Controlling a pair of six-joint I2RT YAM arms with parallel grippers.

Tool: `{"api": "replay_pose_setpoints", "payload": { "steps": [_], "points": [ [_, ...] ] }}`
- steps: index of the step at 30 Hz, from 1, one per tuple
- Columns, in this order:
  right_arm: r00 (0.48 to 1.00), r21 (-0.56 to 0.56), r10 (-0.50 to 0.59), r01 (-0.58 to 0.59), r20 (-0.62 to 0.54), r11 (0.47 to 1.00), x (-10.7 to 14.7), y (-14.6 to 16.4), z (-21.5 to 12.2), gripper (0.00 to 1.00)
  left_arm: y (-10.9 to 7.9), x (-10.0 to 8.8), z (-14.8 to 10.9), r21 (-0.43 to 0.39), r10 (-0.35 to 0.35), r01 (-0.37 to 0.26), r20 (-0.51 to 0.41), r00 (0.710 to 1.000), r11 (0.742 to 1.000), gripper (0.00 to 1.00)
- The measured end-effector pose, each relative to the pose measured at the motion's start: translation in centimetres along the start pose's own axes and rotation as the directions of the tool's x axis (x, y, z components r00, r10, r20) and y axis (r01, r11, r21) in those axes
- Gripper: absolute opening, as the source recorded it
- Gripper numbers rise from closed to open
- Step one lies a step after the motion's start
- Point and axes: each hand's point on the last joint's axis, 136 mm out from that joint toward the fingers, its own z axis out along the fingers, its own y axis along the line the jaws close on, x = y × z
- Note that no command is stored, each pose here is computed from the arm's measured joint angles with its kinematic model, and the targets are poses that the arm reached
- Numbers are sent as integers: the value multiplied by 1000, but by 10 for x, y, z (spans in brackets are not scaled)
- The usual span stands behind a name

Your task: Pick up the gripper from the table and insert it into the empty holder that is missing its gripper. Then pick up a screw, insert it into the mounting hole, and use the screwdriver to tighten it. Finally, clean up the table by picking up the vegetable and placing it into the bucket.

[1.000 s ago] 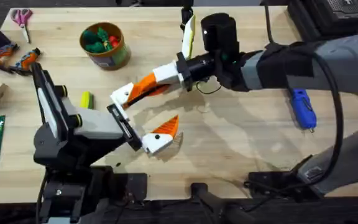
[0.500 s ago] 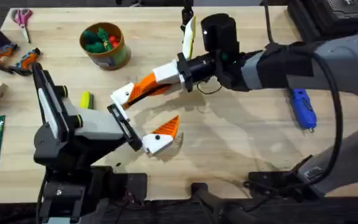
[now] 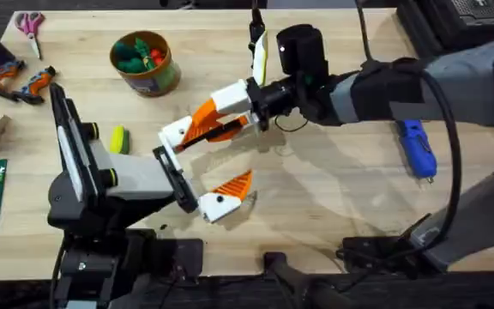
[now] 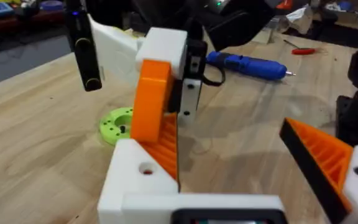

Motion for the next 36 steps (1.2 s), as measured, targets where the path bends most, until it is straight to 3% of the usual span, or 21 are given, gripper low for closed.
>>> {"api": "replay_pose_setpoints", "payload": {
  "steps": [4, 10, 19, 24, 29, 36],
  "points": [
    [1000, -14, 4, -4, 2, 1000, -3, 0, -10, 830, -4, 0, 0, 23, 4, -4, 0, 1000, 1000, 987],
    [996, -10, 5, -4, 84, 1000, -21, -5, -41, 916, -5, 0, 0, 25, 5, -5, 0, 1000, 1000, 986],
    [934, 119, -159, 127, 319, 985, -64, -28, -115, 904, -5, 0, 0, 25, 8, -8, 0, 1000, 1000, 986],
    [923, 262, -122, 24, 366, 965, -70, -60, -136, 913, -5, 0, 0, 25, 8, -8, 0, 1000, 1000, 986],
    [943, 504, -124, -52, 309, 862, -69, -73, -159, 939, -5, 0, 0, 25, 8, -8, 0, 1000, 1000, 986],
    [948, 779, -296, 101, 113, 619, -50, -39, -175, 954, -5, 0, 0, 25, 8, -8, 0, 1000, 1000, 986]
  ]
}}
